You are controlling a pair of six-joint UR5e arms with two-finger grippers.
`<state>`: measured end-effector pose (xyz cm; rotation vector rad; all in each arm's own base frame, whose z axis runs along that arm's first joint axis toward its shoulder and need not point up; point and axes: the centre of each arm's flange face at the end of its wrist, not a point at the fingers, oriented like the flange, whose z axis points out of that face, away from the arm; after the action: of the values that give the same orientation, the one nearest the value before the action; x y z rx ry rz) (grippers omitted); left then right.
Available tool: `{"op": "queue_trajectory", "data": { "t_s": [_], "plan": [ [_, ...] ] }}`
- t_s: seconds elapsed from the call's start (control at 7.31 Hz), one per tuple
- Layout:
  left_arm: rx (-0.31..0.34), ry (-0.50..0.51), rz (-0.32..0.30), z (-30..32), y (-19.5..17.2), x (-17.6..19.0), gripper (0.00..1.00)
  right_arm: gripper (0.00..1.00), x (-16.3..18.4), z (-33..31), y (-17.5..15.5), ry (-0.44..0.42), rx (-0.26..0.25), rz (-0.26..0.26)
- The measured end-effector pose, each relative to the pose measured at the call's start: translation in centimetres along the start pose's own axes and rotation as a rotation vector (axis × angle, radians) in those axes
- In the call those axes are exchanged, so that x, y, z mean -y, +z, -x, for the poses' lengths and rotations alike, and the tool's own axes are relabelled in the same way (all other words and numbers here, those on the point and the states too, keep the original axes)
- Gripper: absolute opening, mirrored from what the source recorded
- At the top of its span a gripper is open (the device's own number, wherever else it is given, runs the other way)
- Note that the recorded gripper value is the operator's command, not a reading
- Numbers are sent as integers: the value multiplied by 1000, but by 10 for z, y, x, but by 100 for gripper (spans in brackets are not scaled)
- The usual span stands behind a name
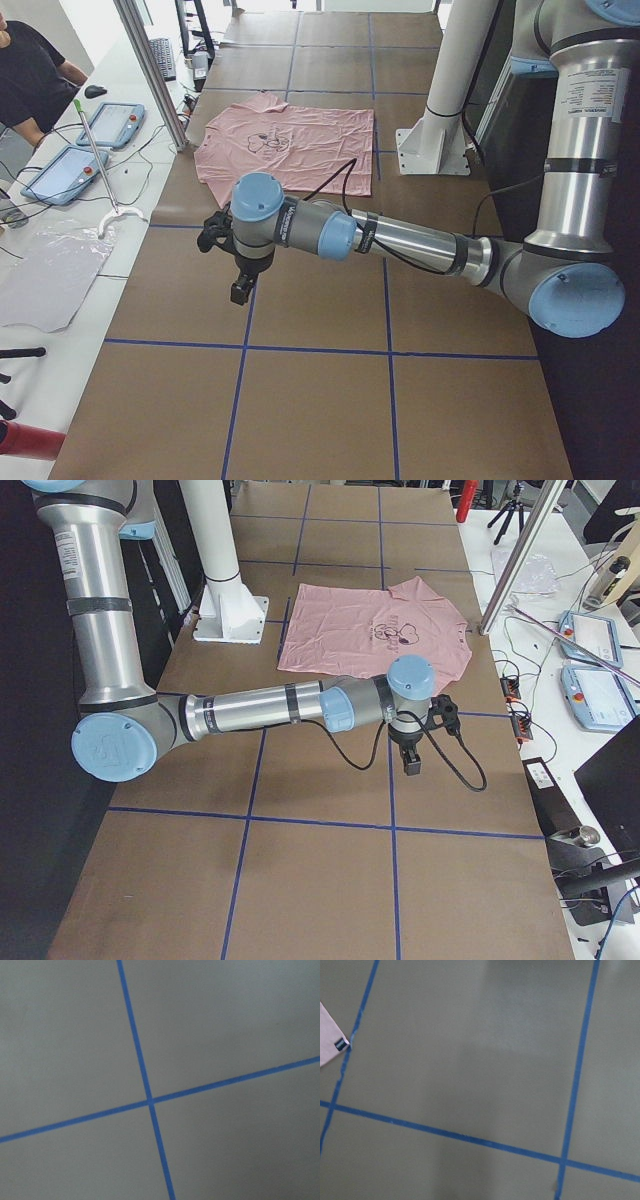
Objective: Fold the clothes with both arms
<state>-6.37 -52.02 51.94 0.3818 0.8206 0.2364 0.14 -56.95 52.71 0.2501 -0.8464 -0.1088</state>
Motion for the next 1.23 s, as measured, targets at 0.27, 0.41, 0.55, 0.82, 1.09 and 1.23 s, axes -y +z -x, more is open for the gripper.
{"op": "queue_trajectory", "data": {
  "t_s": [0.27, 0.41, 0.55, 0.82, 1.09, 1.23],
  "plan": [
    [-37, 75, -81, -24, 7, 22, 100, 100, 62, 113, 39, 144, 24, -6],
    [-59, 62, -84, -39, 22, 39, 100, 100, 93, 178, 70, 184, 7, -13],
    [-79, 7, -75, -49, 38, 66, 100, 100, 117, 224, 103, 188, -3, -26],
    [-105, -66, -47, -76, 80, 113, 100, 100, 139, 240, 170, 159, 11, -62],
    [-76, -51, -77, -88, 97, 126, 100, 100, 135, 246, 221, 130, -32, -81],
    [-68, -54, -97, -90, 97, 128, 100, 100, 130, 252, 238, 119, -51, -77]
  ]
}}
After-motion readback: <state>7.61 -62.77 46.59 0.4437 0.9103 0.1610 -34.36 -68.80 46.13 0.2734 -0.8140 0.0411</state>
